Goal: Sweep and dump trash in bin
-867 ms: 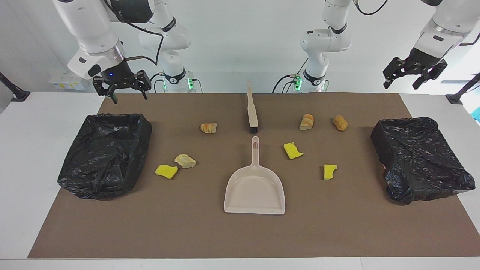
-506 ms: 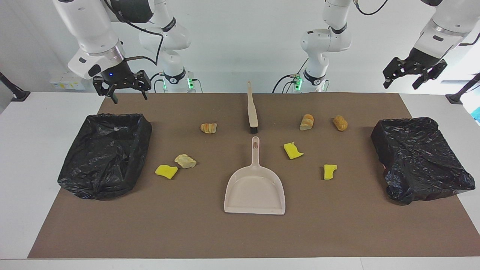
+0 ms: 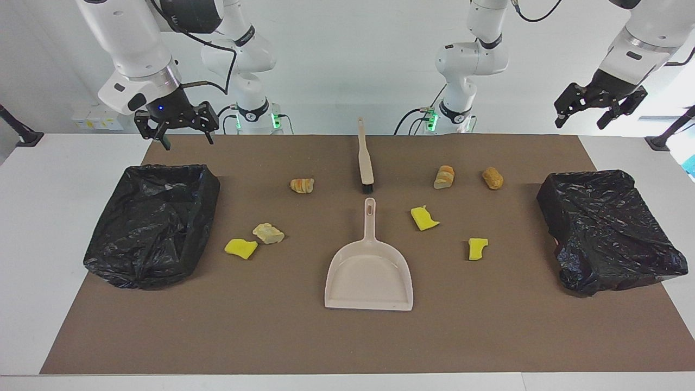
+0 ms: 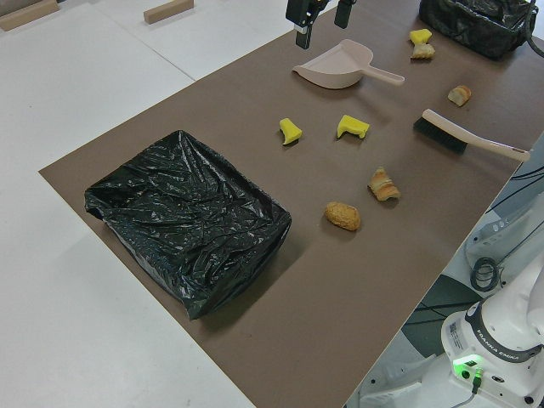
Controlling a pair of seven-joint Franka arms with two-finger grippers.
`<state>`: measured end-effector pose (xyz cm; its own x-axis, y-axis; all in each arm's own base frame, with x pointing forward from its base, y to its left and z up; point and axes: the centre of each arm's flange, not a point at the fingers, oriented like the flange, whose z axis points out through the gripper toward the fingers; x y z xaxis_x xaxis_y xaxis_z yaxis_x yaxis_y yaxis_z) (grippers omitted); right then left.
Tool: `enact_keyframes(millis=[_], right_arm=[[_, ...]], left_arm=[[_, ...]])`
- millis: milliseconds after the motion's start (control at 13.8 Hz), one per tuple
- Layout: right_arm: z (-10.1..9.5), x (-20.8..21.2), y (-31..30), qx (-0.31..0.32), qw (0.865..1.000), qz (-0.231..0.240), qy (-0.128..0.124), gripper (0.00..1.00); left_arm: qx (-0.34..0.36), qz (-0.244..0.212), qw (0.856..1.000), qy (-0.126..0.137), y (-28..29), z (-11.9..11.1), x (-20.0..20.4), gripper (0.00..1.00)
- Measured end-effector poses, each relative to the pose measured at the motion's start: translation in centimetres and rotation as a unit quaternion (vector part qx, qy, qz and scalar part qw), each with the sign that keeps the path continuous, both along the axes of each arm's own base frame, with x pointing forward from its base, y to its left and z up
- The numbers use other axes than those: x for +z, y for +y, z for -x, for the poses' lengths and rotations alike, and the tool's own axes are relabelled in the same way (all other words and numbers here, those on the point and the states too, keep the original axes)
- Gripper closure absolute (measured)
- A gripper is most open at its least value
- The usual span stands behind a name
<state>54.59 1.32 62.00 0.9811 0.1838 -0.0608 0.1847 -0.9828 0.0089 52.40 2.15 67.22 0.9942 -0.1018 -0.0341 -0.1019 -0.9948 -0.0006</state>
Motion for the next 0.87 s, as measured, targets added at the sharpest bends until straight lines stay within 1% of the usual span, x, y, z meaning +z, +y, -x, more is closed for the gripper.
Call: enact_keyframes(millis=[795, 867], right_arm=[[0.0, 0.0, -0.2, -0.002, 1.000, 0.000, 0.000, 0.00], [-0.2, 0.0, -0.2, -0.001, 1.000, 0.000, -0.006, 0.00]], left_arm=[[-0.010, 0.000, 1.000, 0.004, -1.0, 0.1, -0.1, 0.00], [-0.010, 0.000, 1.000, 0.004, -1.1, 0.1, -0.1, 0.00]])
